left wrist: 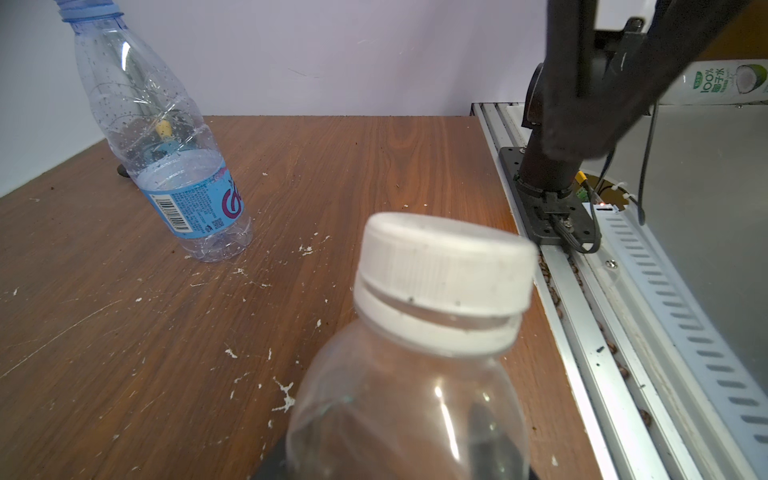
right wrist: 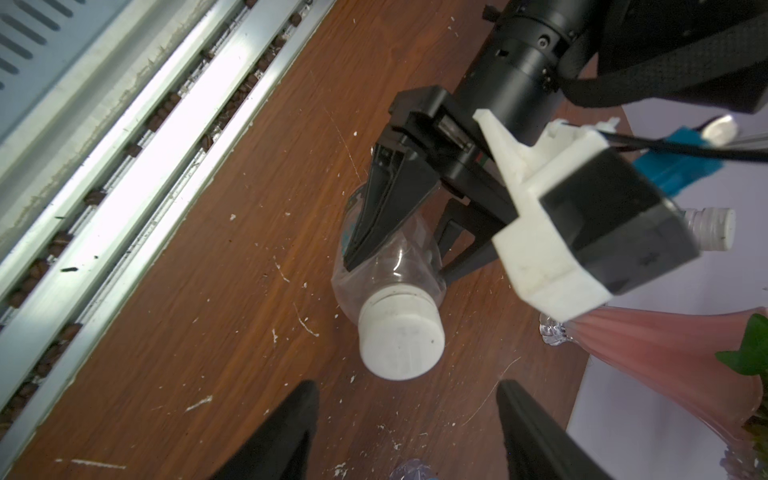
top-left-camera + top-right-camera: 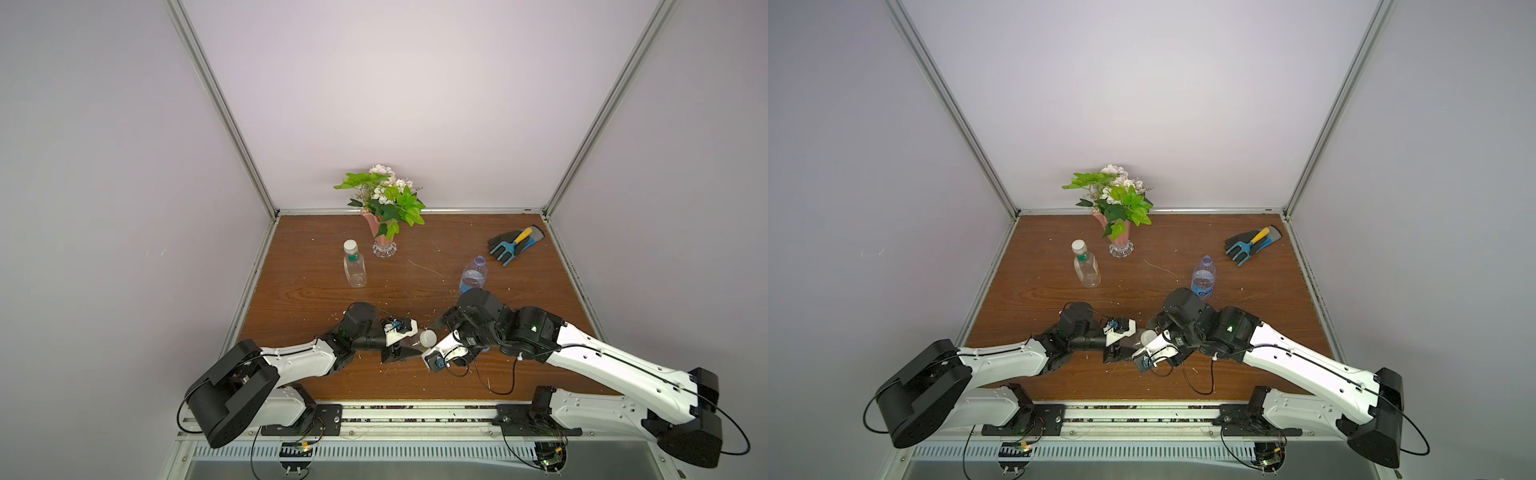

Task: Screw on the bottle caps
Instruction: Screw the bottle cap onto the plastic bottle.

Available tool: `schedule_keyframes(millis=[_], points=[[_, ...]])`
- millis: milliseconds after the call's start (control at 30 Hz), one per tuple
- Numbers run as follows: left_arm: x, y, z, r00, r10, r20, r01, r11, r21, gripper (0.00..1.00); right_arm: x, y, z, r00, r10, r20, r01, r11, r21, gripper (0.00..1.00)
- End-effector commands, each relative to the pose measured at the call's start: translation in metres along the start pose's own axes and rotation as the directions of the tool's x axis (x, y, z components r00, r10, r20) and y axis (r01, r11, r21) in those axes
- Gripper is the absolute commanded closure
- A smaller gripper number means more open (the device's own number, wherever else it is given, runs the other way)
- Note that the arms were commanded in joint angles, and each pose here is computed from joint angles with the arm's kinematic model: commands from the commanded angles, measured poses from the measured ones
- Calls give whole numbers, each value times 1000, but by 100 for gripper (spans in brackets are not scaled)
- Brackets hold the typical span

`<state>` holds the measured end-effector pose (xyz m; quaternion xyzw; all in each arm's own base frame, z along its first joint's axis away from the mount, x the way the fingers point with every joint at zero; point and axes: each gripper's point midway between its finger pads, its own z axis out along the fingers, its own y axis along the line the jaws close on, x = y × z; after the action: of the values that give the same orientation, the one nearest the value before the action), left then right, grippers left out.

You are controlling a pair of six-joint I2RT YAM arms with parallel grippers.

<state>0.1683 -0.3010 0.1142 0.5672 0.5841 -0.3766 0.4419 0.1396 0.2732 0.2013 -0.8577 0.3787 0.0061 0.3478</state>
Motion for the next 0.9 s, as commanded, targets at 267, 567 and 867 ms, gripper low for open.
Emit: schedule_keyframes(millis=[267,567,867], points=[[-10,-6,3,1000,9,19,-10,999,34,88,-2,-3,10,989,-146,-9,146,988,38,36],[-12,-9,3,1000,10,22,-11,999,44,88,1,1,19,988,-156,-17,156,988,15,36],[-13,-11,3,1000,15,26,-16,998,54,88,6,3,27,985,-164,-45,163,986,-15,37]])
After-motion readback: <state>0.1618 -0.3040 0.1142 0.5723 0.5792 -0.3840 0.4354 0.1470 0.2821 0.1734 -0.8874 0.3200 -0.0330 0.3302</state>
